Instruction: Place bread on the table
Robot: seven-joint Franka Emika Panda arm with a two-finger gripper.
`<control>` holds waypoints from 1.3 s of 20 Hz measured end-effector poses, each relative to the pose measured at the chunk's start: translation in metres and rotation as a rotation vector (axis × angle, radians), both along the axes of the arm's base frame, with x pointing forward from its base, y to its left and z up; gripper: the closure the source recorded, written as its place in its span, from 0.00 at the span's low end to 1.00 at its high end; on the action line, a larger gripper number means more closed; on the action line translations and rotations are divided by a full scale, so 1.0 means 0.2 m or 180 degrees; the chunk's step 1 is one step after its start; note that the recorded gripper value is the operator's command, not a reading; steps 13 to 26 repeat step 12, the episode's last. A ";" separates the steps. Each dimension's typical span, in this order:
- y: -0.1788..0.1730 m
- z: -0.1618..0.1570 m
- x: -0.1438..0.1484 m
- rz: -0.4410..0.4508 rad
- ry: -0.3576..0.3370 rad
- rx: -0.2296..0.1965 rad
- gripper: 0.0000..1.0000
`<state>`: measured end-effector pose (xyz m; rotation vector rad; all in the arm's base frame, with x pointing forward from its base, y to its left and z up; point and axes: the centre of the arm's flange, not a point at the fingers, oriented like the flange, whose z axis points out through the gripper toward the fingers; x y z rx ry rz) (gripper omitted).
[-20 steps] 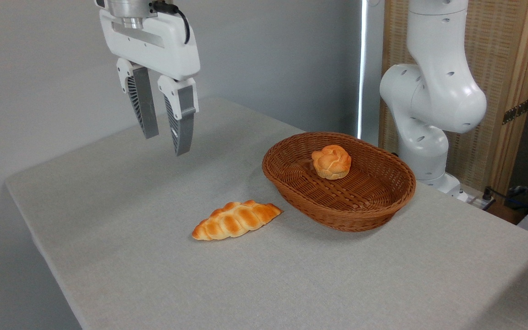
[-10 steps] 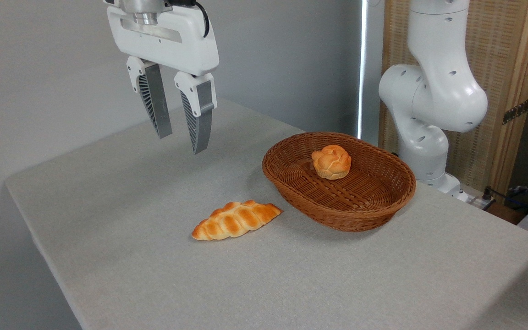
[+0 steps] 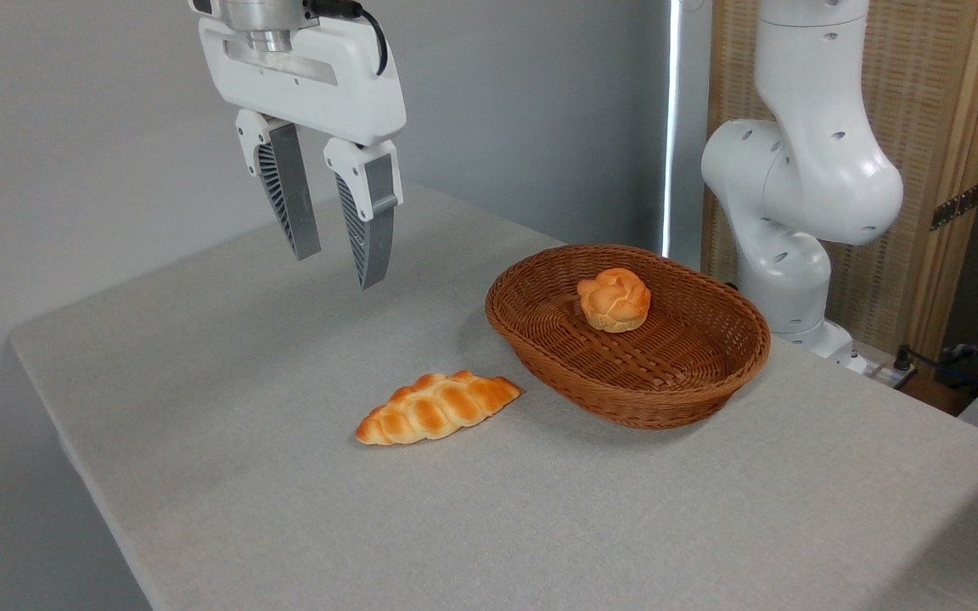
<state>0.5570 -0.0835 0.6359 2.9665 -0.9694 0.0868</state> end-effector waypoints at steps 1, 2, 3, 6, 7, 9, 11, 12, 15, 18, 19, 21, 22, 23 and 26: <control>0.00 0.00 0.00 0.0000 0.0002 0.0000 0.00; 0.00 0.00 0.00 0.0001 0.0004 0.0005 0.00; 0.00 0.00 0.00 0.0003 0.0007 0.0014 0.00; 0.07 0.00 0.01 0.0070 0.0007 0.0035 0.00; 0.09 0.00 0.01 0.0093 0.0006 0.0036 0.00; 0.11 0.00 0.01 0.0077 0.0000 0.0062 0.00; 0.09 0.00 0.01 0.0041 -0.0004 0.0127 0.00; 0.07 0.00 0.01 0.0025 -0.0004 0.0142 0.00; 0.07 0.00 0.01 0.0025 -0.0004 0.0142 0.00; 0.07 0.00 0.01 0.0025 -0.0004 0.0142 0.00; 0.07 0.00 0.01 0.0025 -0.0004 0.0142 0.00; 0.07 0.00 0.01 0.0025 -0.0004 0.0142 0.00; 0.07 0.00 0.01 0.0025 -0.0004 0.0142 0.00; 0.07 0.00 0.01 0.0025 -0.0004 0.0142 0.00; 0.07 0.00 0.01 0.0025 -0.0004 0.0142 0.00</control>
